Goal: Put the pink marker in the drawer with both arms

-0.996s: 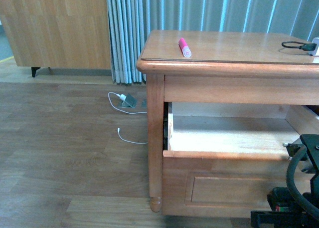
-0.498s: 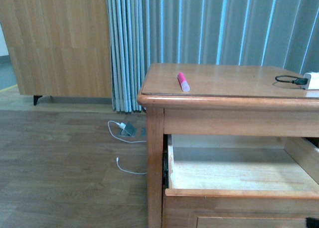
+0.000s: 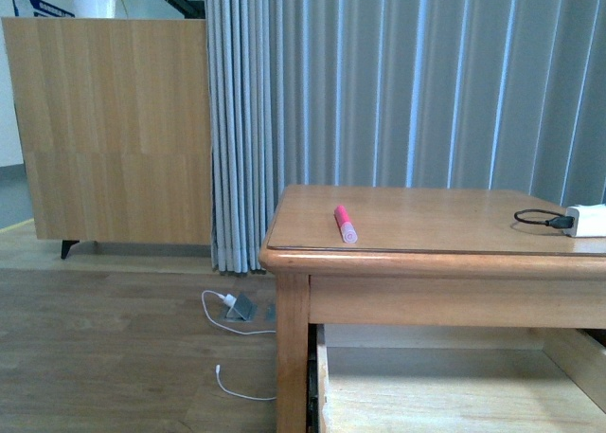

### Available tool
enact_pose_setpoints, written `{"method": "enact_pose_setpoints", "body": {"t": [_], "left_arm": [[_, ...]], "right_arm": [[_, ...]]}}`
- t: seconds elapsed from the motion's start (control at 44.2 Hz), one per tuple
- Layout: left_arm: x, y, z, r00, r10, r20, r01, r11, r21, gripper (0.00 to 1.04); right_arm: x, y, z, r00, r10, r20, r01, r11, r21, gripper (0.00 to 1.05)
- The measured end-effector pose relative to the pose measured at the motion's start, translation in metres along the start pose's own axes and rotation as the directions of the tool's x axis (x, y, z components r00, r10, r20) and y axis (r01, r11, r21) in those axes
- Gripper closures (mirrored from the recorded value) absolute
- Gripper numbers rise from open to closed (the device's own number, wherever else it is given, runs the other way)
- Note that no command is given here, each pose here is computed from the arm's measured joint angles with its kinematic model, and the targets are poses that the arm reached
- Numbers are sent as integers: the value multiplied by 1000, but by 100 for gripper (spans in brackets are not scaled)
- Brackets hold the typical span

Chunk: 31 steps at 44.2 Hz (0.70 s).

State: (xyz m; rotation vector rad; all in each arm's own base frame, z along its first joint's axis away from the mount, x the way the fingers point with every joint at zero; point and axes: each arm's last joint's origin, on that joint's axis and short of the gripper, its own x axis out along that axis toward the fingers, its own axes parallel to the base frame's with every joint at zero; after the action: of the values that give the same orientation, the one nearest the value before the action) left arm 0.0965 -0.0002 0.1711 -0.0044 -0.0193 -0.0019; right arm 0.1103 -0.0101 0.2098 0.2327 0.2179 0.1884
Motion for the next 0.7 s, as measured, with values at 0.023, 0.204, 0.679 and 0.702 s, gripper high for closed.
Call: {"method": "enact_pose_setpoints", "body": {"t": [0.023, 0.204, 0.679, 0.702], "left_arm": [[0, 0, 0, 1000, 0, 0, 0, 1000, 0, 6], [0, 0, 0, 1000, 0, 0, 0, 1000, 0, 6], [0, 0, 0, 1000, 0, 0, 0, 1000, 0, 6], [0, 0, 0, 1000, 0, 0, 0, 1000, 0, 6]], "right_arm": [[0, 0, -1, 1000, 1, -2, -1, 1000, 1, 8], [0, -1, -2, 1000, 0, -6, 0, 1000, 4, 8], [0, -1, -2, 1000, 0, -5, 0, 1000, 3, 8], [0, -1, -2, 1000, 0, -6, 0, 1000, 4, 8]]}}
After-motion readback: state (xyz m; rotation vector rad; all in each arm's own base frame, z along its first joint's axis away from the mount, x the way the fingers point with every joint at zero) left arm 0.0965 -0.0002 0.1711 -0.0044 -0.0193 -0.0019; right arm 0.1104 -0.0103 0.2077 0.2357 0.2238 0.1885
